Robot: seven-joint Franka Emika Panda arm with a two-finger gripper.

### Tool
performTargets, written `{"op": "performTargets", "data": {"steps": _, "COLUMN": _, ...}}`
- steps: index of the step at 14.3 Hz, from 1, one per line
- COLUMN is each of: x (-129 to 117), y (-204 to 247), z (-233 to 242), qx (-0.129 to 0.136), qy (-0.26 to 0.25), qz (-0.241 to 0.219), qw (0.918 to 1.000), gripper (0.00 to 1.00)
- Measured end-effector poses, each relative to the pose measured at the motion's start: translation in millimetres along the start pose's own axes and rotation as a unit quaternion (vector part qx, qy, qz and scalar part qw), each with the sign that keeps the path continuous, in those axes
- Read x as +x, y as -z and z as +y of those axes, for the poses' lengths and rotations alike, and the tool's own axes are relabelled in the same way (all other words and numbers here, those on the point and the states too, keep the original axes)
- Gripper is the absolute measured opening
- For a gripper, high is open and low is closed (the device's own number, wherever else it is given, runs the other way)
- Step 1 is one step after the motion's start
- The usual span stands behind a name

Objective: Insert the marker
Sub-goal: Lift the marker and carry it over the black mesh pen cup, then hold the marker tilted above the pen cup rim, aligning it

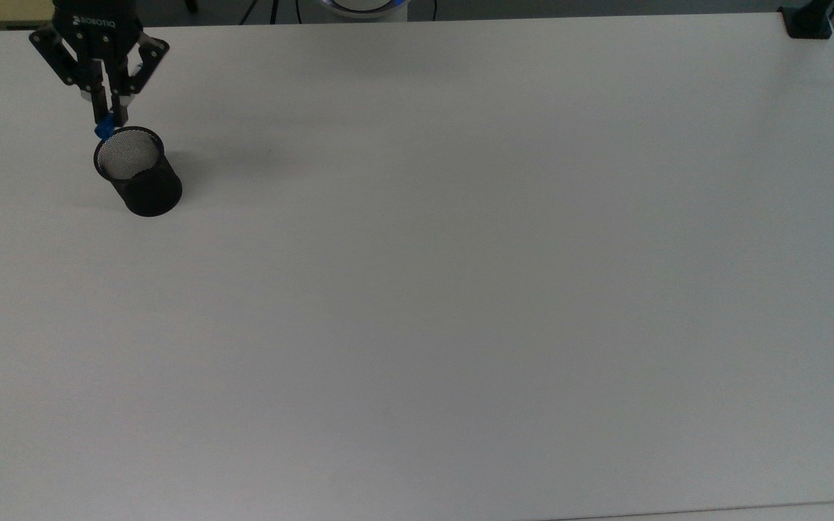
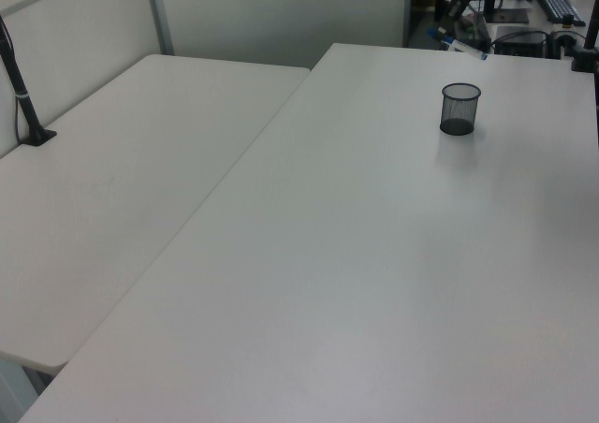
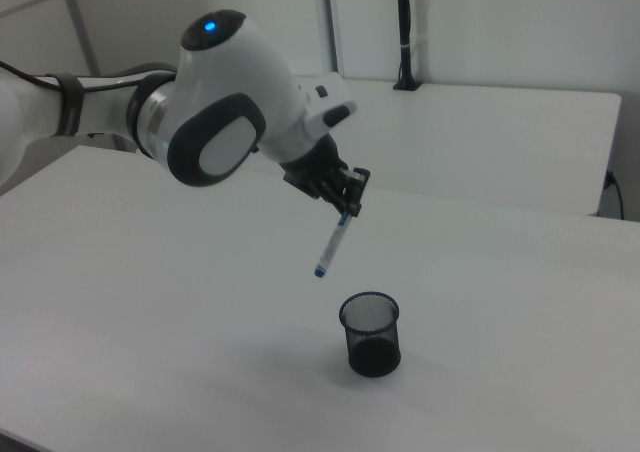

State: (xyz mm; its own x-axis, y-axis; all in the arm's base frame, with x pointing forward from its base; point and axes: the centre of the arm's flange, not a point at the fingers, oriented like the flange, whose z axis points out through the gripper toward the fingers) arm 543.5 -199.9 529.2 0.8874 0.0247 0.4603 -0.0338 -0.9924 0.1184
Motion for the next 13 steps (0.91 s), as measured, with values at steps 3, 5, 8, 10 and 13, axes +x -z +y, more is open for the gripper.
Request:
{"op": "performTargets", "data": {"steps": 3, "x": -30, "y": 5, "z": 44, "qx": 0.021, "qy": 0.026, "qz": 0.012, "qw": 0.9994, "gripper": 0.17}}
{"op": "performTargets", "data": {"steps": 5, "x": -41, "y": 7, "z": 63, "qx": 0.032, "qy": 0.027, "qz": 0.023, "qw": 0.9988, "gripper": 0.17}}
{"op": "performTargets", "data": {"steps": 8, "x": -43, "y": 5, "z": 64, "qx": 0.033, "qy": 0.029, "qz": 0.022, "qw": 0.9988, "gripper": 0.17}}
{"op": "performTargets", "data": {"steps": 10, "x": -43, "y": 5, "z": 64, "qx": 0.033, "qy": 0.029, "qz": 0.022, "qw": 0.9988, "gripper": 0.17}}
{"op": "performTargets", "data": {"steps": 13, "x": -43, "y": 5, "z": 64, "qx": 0.033, "qy": 0.03, "qz": 0.022, "qw": 0.9988, "gripper": 0.17}}
